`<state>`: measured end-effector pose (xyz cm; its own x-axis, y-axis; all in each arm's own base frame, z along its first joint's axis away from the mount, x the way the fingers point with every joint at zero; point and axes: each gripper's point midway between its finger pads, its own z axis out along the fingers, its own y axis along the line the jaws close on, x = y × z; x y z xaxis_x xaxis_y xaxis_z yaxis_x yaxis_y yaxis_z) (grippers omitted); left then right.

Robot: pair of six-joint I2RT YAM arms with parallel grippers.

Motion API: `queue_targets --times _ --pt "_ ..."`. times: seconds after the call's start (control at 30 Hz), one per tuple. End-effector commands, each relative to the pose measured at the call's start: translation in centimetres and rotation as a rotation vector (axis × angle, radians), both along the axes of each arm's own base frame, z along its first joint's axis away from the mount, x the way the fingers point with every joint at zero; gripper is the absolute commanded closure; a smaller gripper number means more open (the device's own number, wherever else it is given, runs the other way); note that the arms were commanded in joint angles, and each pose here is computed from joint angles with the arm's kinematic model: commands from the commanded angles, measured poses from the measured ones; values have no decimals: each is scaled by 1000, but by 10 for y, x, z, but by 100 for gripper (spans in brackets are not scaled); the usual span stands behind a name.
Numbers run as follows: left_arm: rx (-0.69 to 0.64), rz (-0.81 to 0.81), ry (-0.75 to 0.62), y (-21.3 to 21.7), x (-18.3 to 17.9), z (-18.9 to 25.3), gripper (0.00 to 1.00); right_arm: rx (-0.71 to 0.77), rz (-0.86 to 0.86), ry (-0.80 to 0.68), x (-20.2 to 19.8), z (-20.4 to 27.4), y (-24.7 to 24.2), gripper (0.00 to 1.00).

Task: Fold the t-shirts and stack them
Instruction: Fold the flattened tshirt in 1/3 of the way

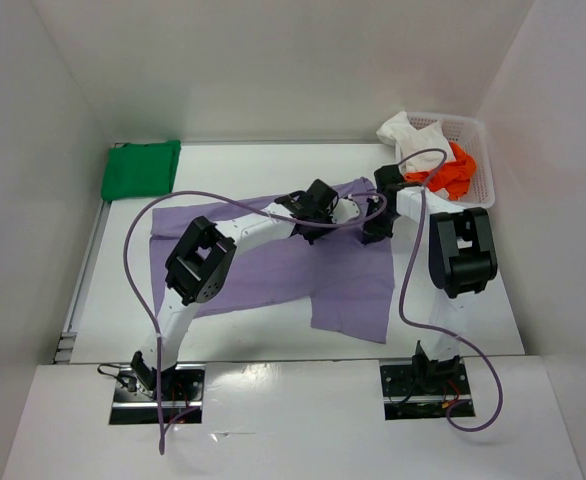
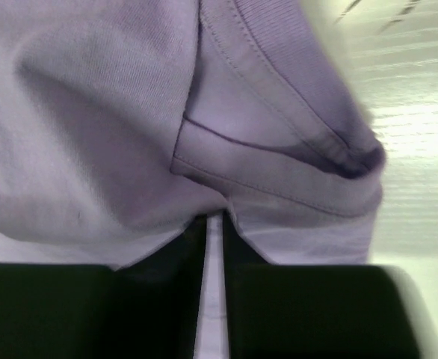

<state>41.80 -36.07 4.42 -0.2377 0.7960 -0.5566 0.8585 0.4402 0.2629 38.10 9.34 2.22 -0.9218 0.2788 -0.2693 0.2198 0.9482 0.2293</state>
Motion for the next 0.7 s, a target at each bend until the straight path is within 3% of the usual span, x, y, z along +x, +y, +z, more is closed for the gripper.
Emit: queue_targets --times 0.0,0.07,0.2,0.43,0.67 --pt "-59 -5 -52 -8 6 39 100 27 11 -27 10 -1 5 93" --pt "-60 1 -63 -6 8 44 100 27 2 -27 11 -1 2 100" --pt "-30 9 -90 -2 12 50 100 30 2 -47 12 9 2 100" --pt "-39 14 -209 11 38 103 100 38 -7 -107 18 42 -1 100" --pt "40 18 -207 9 62 75 93 48 -3 -115 43 38 4 98"
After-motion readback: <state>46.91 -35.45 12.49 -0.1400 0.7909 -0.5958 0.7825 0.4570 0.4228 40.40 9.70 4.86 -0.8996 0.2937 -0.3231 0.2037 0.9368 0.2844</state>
